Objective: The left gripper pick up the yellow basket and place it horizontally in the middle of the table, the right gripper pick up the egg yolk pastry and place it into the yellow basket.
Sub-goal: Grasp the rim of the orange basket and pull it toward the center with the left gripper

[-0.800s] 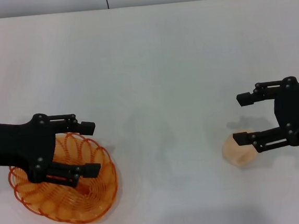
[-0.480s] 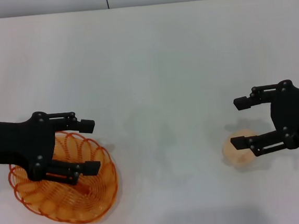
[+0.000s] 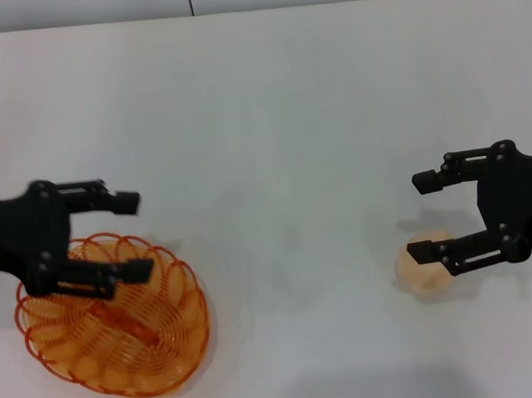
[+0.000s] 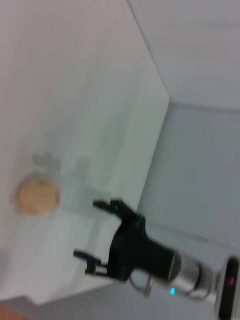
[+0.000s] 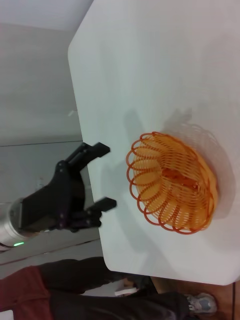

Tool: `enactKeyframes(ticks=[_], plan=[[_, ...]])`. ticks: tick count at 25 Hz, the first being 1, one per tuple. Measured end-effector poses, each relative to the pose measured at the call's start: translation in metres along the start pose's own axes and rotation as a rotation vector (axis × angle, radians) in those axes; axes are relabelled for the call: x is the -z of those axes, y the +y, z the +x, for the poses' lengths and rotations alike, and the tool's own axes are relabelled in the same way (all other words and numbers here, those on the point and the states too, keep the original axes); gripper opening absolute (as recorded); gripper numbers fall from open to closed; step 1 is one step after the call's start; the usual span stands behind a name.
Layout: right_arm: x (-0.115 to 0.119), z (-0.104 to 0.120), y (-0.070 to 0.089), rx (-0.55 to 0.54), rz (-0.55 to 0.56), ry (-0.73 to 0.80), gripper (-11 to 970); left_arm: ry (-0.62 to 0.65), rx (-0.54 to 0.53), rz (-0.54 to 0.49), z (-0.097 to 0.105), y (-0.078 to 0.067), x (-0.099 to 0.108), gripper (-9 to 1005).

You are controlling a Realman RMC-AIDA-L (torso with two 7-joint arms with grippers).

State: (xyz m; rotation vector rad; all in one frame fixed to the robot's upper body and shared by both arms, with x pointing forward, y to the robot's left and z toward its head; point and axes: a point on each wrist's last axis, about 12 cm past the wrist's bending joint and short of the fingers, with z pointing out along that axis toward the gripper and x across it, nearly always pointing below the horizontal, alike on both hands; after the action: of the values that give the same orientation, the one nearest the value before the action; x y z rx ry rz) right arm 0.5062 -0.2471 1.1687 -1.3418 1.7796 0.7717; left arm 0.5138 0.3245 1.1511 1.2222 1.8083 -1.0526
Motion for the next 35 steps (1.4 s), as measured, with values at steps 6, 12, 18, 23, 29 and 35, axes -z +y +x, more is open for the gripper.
enactKeyframes(ticks=[6,12,18,23,29,35], plan=[[0.000,0.000,0.000,0.000,0.002,-0.002,800,0.052,0.101,-0.123,-0.004,0.003,0.025,890],[-0.001,-0.003,-0.001,0.005,0.000,-0.012,800,0.204,0.238,-0.214,-0.008,0.008,0.042,890],[-0.001,-0.004,-0.001,-0.005,0.000,-0.013,800,0.320,0.342,-0.291,-0.012,0.014,0.052,889],[-0.001,-0.007,-0.002,-0.008,0.000,-0.015,800,0.395,0.416,-0.331,-0.009,0.019,0.054,889],[-0.002,-0.010,-0.003,-0.010,-0.001,-0.018,801,0.440,0.500,-0.362,-0.005,0.023,0.052,888],[-0.003,-0.010,-0.003,-0.011,-0.002,-0.018,801,0.471,0.581,-0.388,0.007,0.030,0.043,888]])
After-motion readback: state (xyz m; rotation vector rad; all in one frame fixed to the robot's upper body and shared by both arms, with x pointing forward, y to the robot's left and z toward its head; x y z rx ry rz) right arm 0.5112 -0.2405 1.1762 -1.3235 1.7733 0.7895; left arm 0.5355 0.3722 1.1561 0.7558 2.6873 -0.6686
